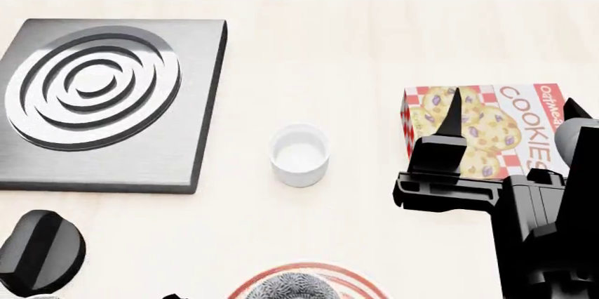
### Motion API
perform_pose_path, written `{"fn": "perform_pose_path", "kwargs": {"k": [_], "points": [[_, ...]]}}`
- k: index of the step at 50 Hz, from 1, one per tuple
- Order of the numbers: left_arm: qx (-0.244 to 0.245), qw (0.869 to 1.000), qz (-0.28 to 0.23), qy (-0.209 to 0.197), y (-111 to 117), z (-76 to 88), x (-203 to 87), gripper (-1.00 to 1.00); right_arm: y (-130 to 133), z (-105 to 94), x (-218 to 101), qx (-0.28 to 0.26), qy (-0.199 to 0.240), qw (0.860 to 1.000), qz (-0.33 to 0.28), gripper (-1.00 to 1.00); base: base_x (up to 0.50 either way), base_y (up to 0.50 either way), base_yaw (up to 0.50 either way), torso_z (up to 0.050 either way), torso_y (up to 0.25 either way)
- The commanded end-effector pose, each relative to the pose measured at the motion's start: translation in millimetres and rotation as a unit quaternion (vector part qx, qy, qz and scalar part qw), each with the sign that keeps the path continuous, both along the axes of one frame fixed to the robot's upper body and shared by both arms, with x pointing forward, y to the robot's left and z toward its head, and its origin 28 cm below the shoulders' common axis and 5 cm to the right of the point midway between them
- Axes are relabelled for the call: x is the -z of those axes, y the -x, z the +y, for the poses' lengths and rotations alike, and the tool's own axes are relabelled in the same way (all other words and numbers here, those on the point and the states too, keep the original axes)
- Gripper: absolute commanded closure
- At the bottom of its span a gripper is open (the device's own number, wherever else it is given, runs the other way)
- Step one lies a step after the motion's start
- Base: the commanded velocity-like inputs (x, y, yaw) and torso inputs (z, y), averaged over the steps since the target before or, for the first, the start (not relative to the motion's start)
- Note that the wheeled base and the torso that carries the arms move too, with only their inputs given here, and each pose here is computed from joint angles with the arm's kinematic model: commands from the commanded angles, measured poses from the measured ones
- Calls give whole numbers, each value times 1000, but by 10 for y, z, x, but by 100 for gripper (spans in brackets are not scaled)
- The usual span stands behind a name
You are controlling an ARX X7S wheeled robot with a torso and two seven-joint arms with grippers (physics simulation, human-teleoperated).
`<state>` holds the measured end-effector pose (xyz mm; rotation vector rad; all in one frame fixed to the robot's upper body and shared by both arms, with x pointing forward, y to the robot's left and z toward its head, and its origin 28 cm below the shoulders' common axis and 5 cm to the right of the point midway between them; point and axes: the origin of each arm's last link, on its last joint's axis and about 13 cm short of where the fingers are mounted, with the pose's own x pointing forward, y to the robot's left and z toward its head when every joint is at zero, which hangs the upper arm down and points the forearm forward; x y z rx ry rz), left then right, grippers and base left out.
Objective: Pick the akita bowl on the stove and place it on the plate.
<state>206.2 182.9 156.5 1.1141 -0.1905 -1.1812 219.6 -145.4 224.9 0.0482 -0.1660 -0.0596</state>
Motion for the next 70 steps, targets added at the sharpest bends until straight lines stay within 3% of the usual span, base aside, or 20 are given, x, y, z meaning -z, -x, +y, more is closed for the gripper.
{"fn": "perform_pose_path", "kwargs": {"k": [1,42,56,57,70], "points": [[-2,1000,-6,6,3,-10,28,100,0,0,0,0,0,1000,0,-100,0,0,0,0,0],[-17,1000,5,-8,2,24,175,100,0,0,0,0,0,1000,0,-100,0,0,0,0,0],[-21,1000,-17,-12,-13,-4,169,100,0,0,0,0,0,1000,0,-100,0,0,0,0,0],[-23,999,-23,-12,-15,-7,172,-100,0,0,0,0,0,1000,0,-100,0,0,0,0,0],[-20,999,-22,-11,8,-7,168,-100,0,0,0,0,0,1000,0,-100,0,0,0,0,0]]}}
